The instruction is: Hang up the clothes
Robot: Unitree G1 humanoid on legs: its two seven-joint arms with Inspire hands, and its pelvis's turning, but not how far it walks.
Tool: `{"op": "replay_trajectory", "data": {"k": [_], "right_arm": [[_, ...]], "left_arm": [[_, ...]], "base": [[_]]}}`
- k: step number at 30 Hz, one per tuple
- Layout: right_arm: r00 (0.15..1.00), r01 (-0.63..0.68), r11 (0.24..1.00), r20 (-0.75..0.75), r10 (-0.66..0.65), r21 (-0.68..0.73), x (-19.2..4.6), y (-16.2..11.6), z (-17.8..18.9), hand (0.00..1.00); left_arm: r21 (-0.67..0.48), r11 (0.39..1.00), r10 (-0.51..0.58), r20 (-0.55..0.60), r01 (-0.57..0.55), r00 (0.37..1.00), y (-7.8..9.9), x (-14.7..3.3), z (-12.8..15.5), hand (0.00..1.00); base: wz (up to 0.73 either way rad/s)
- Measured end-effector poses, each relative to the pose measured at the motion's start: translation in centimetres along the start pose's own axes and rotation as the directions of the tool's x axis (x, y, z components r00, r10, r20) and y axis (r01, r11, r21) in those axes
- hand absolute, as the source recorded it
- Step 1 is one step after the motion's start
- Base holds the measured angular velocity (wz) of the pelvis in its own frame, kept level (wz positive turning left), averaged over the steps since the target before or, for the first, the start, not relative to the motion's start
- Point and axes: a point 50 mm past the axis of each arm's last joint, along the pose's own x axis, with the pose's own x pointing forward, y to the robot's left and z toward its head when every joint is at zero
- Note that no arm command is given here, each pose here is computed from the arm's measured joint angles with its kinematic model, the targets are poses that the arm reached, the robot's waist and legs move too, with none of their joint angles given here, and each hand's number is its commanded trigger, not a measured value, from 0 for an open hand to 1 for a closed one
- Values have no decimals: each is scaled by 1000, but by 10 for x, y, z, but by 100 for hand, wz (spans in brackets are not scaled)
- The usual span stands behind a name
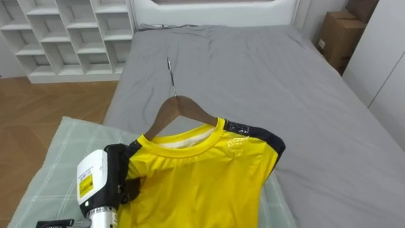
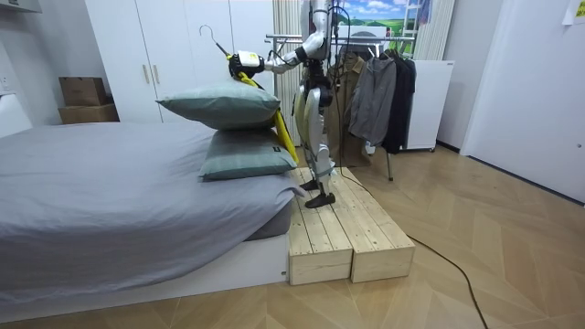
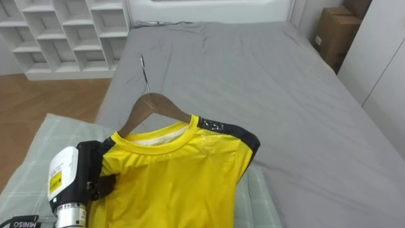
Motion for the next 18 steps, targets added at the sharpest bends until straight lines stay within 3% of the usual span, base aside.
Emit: {"op": "replay_trajectory", "data": {"k": [5,10,13,16,18], "right_arm": [[980,165,981,133,-151,-104,1,-10,22,0],[851,396,902,439,-289,-174,-7,-22,72,0],[777,464,870,548,-309,-167,-14,-22,89,0],[637,552,822,706,-310,-138,-29,-22,117,0],[475,617,787,812,-340,-31,-49,-26,143,0]], "left_arm": [[3,1000,-11,-6,11,1000,-2,-4,-2,100],[-5,1000,-22,-30,22,999,-2,-9,-7,100],[-8,1000,-28,-28,27,999,-4,-10,-6,100],[-12,999,-30,-33,30,999,-4,-12,-7,100],[-12,1000,-26,-32,26,999,-3,-11,-6,100]], "base": [[-5],[-1],[0],[0],[0]]}}
